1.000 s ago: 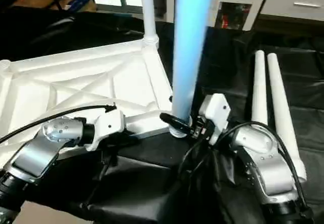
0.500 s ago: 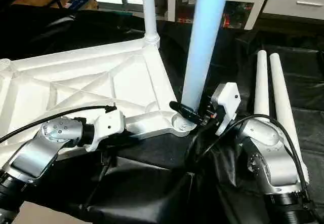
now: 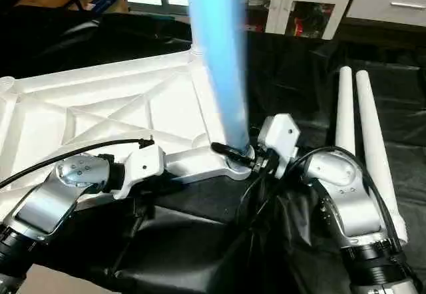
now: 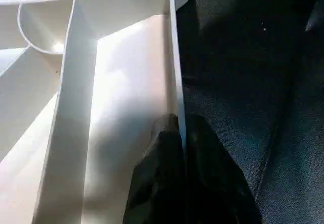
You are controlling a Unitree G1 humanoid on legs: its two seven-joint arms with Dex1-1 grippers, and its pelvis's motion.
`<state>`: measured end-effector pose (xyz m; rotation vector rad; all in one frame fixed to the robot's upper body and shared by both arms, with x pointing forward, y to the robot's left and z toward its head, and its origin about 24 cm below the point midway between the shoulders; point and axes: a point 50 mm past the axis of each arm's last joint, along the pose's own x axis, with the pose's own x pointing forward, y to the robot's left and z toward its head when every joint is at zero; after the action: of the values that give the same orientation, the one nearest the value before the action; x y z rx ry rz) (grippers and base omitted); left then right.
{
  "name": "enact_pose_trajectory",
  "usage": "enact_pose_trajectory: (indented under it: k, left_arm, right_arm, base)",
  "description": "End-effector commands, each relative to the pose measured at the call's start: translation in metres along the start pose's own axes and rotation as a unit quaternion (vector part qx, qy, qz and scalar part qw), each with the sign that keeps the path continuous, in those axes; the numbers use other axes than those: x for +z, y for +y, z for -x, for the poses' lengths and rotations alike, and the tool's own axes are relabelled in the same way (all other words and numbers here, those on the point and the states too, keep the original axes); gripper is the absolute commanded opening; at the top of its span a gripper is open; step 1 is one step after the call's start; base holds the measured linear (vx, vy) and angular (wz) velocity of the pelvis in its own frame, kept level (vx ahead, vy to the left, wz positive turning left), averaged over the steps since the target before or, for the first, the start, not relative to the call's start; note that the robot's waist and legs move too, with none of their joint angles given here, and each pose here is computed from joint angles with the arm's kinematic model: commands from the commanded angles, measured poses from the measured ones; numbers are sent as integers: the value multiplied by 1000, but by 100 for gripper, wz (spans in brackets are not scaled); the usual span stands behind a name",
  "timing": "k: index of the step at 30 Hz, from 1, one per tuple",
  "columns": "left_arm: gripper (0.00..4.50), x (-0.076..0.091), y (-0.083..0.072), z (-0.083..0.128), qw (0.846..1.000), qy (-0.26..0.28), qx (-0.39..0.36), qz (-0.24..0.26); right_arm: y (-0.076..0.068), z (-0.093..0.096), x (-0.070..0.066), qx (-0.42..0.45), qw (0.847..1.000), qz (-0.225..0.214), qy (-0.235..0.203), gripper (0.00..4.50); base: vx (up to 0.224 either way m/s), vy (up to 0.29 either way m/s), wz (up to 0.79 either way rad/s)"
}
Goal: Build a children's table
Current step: Insert table leg to table base
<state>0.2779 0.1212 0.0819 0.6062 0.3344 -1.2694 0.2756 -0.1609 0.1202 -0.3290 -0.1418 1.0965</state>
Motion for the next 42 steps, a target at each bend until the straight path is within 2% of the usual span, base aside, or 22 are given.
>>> enact_pose_trajectory:
  k: [1,5,11,20,23,27,28,32,38,42]
  left_arm:
    - [0,-18,-8,-5,999,21,-8,32]
    - [0,-18,-7,-5,999,21,-8,32]
    - [0,-19,-8,-5,999,22,-9,33]
    - [0,-18,-9,-7,999,22,-12,31]
    - [0,-18,-9,-7,999,21,-14,31]
    - [0,-18,-10,-8,999,22,-16,30]
    - [0,-19,-11,-8,999,22,-17,30]
    - [0,-19,-11,-7,999,23,-18,30]
    - [0,-19,-12,-7,999,23,-17,30]
    - [0,-19,-12,-6,999,23,-16,31]
  right_arm:
    - [16,0,-26,29,997,-49,52,181]
    - [20,-1,-27,33,996,-64,43,181]
    - [22,-1,-26,17,992,-126,14,181]
    - [23,-9,-27,31,990,-137,20,181]
    - [24,-12,-31,33,988,-149,37,181]
    - [17,-15,-37,6,986,-162,40,181]
    - [11,-17,-40,-24,983,-178,38,181]
    - [3,-16,-45,-61,978,-196,36,181]
    - [-4,-9,-48,-104,969,-221,22,181]
    - [-4,-4,-48,-116,968,-222,19,181]
  base:
    - [0,0,0]
    - [0,0,0]
    - [0,0,0]
    - [0,0,0]
    - [0,0,0]
    - [0,0,0]
    - [0,0,0]
    - [0,0,0]
    - [0,0,0]
    - [0,0,0]
